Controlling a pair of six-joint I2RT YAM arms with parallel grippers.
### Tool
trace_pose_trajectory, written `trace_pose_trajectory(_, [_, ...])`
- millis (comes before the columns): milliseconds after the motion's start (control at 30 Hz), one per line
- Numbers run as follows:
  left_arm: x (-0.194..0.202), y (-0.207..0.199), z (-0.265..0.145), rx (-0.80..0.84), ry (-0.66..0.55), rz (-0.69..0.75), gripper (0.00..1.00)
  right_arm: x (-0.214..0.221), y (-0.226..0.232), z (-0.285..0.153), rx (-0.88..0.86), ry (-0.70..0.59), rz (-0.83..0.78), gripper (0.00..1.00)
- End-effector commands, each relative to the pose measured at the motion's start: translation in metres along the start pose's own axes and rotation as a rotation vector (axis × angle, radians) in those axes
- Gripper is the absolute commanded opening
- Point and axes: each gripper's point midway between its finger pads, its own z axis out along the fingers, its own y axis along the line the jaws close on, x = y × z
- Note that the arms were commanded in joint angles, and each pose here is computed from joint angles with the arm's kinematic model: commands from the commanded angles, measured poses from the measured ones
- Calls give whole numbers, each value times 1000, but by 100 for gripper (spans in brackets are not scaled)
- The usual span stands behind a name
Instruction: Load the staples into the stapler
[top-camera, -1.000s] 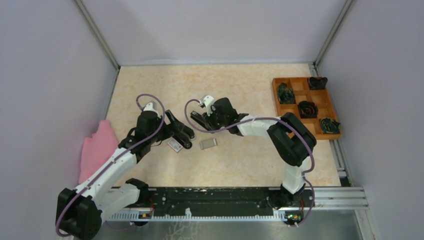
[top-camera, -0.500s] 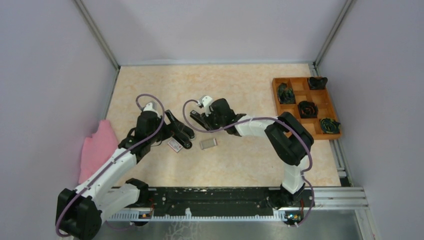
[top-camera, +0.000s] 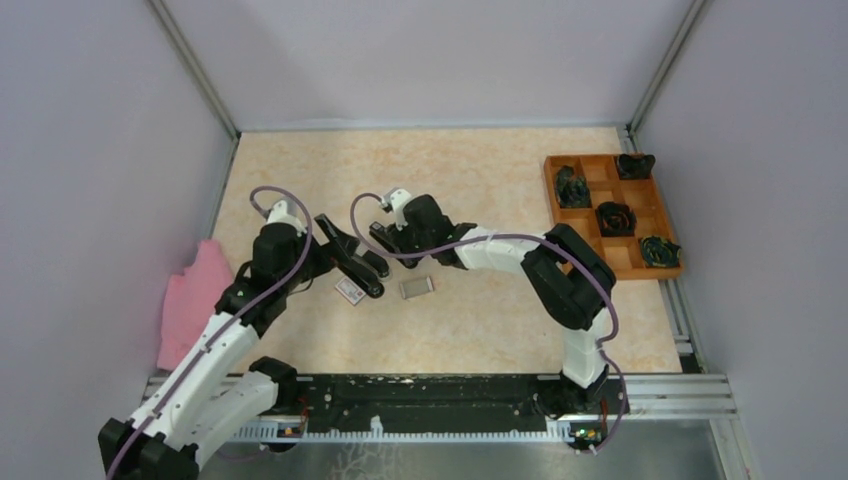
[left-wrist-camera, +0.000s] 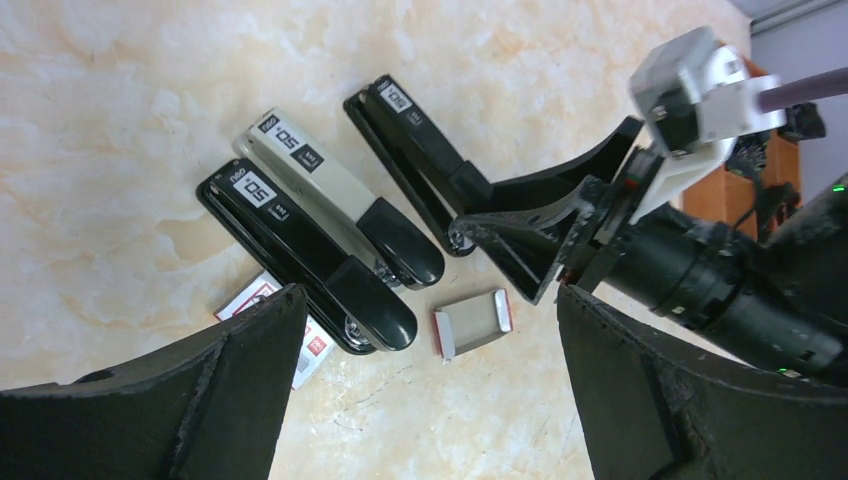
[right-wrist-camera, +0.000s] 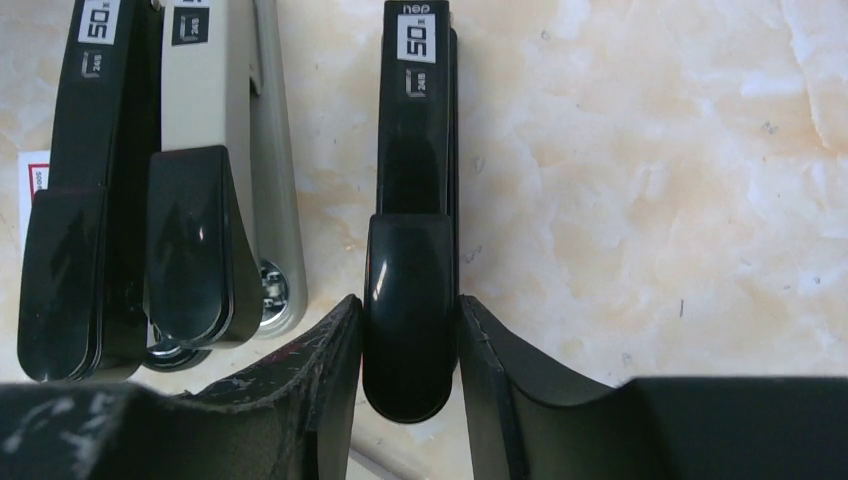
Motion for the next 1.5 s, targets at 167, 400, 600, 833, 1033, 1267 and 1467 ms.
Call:
trace_pose_trajectory(167, [-45, -14, -50, 28, -141, 58, 99, -75, -29, -97, 180, -216, 114, 53])
trace_pose_trajectory(400, [-70, -18, -93, 52, -244, 139, 99, -55, -95, -201, 434, -300, 270, 69])
trace_pose_trajectory(600, [-82, 1, -126, -11, -343, 151, 99, -27, -129, -294, 674, -387, 348, 77])
trace_pose_trajectory(833, [-82, 19, -150, -40, -421, 140, 99, 13, -141, -367, 843, -492, 407, 85])
trace_pose_trajectory(1033, [-71, 30, -145, -41, -434, 119, 99, 35, -141, -395, 873, -618, 430, 99])
trace_pose_trajectory(1267, [-70, 31, -138, -45, -434, 126, 99, 43, -137, -397, 854, -666, 405, 99])
trace_pose_trajectory(1467, [-70, 33, -136, -55, -433, 127, 99, 46, -136, -391, 841, -638, 383, 99])
